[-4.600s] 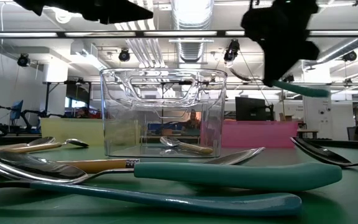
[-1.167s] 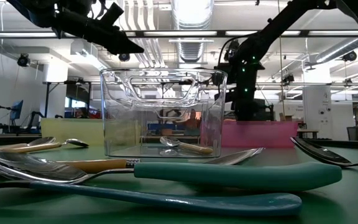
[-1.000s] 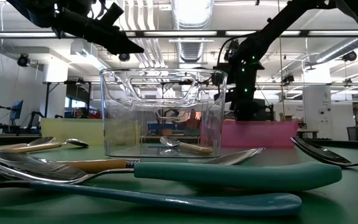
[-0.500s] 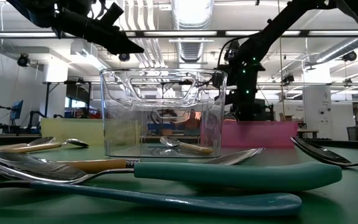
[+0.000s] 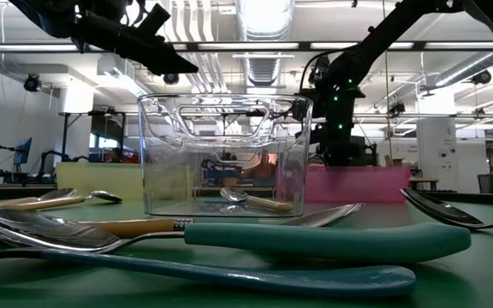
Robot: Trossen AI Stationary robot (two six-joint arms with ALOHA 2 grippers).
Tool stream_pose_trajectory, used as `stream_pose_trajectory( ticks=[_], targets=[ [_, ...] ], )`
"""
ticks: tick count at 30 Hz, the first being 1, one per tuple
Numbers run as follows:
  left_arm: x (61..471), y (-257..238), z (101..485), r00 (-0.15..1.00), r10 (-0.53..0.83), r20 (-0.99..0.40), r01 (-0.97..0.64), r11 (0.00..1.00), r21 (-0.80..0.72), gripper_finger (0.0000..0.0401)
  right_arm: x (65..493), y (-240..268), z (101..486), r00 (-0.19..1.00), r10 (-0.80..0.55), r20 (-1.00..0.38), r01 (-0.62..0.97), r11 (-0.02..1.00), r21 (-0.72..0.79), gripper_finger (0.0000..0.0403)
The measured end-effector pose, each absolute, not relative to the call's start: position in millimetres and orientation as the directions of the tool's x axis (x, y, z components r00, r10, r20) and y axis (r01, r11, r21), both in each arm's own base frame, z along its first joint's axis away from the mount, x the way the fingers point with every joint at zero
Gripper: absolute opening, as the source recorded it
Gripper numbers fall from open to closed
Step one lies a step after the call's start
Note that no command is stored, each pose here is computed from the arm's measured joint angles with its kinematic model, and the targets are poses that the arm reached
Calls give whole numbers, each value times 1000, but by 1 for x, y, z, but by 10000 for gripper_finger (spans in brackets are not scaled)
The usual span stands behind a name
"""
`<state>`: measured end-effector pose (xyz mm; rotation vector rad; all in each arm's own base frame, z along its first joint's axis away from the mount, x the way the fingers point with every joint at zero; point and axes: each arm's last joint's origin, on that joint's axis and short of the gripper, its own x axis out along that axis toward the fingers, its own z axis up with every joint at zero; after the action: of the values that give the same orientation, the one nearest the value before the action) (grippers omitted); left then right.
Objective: Sort silverware by color (type)
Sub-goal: Put the right light blue spoon into the pink bin
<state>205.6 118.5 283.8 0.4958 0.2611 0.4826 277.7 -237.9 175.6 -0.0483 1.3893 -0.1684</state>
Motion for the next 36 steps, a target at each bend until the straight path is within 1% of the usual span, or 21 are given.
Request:
stream_pose_trajectory(
  ticks=[15, 23, 30, 36],
  targets=[
    [206, 119, 284, 856, 502, -123, -378, 771, 512, 0, 276, -237, 172, 160, -142, -977, 88, 988, -129, 36],
    [206, 119, 284, 856, 502, -122, -379, 771, 512, 0, 276, -237, 171, 150, -164, -975, 91, 984, -152, 36],
    [206, 119, 284, 856, 502, -122, -379, 771, 512, 0, 278, -239, 156, 118, -135, -984, 78, 989, -127, 36],
    [206, 119, 284, 856, 501, -122, -378, 771, 512, 0, 279, -239, 154, 116, -134, -984, 82, 989, -125, 36]
  ],
)
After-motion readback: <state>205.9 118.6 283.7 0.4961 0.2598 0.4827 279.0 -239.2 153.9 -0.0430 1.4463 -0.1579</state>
